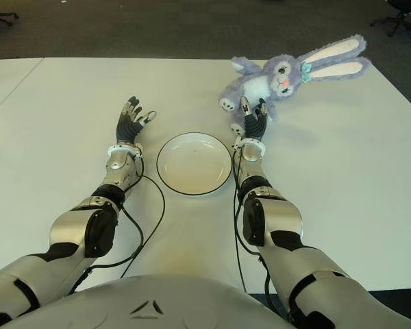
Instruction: Put the doll into the plate.
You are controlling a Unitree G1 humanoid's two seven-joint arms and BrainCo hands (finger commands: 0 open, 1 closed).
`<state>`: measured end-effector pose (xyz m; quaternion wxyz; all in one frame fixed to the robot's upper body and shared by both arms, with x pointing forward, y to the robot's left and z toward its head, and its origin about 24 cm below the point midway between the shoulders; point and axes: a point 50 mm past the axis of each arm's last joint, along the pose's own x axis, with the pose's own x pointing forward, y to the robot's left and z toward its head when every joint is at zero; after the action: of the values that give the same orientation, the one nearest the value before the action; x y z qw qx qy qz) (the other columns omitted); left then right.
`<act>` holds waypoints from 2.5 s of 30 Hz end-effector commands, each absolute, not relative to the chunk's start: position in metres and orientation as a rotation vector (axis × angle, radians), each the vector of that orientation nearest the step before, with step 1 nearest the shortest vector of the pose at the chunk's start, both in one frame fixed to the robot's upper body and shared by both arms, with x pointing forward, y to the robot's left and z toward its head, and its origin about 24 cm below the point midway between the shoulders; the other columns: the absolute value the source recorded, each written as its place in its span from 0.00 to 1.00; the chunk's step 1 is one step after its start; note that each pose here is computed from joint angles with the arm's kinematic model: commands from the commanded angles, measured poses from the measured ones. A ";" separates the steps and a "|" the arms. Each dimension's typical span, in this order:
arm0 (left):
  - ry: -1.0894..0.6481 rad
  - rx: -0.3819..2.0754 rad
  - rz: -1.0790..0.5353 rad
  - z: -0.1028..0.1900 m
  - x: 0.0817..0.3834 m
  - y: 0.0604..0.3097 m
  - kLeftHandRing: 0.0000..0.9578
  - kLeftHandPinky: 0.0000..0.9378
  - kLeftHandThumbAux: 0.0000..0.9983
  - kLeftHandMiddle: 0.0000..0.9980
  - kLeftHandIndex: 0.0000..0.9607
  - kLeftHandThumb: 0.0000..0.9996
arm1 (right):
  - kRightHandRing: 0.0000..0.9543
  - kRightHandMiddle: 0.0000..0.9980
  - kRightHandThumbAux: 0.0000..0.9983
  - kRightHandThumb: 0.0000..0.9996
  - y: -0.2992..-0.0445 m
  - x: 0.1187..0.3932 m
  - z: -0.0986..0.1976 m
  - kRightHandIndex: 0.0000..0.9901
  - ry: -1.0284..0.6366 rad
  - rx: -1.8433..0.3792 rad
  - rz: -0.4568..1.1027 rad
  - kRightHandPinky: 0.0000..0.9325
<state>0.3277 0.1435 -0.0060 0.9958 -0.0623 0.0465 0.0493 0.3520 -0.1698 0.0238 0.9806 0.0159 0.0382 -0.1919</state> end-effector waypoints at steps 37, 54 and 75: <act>0.604 -0.184 0.122 -0.102 0.243 0.134 0.00 0.00 0.77 0.00 0.00 0.02 | 0.00 0.00 0.45 0.15 -0.164 0.349 0.009 0.00 0.195 -0.007 -0.327 0.00; 0.580 -0.186 0.113 -0.100 0.244 0.130 0.00 0.01 0.76 0.00 0.00 0.04 | 0.00 0.00 0.47 0.13 -0.164 0.351 0.012 0.00 0.186 -0.025 -0.322 0.00; 0.584 -0.162 0.117 -0.100 0.245 0.132 0.00 0.01 0.76 0.00 0.00 0.00 | 0.00 0.00 0.52 0.14 -0.172 0.359 0.030 0.00 0.103 -0.154 -0.376 0.00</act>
<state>0.3287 0.1422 -0.0047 0.9959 -0.0639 0.0446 0.0466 0.3569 -0.1695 0.0289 0.9819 -0.0574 0.0401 -0.1762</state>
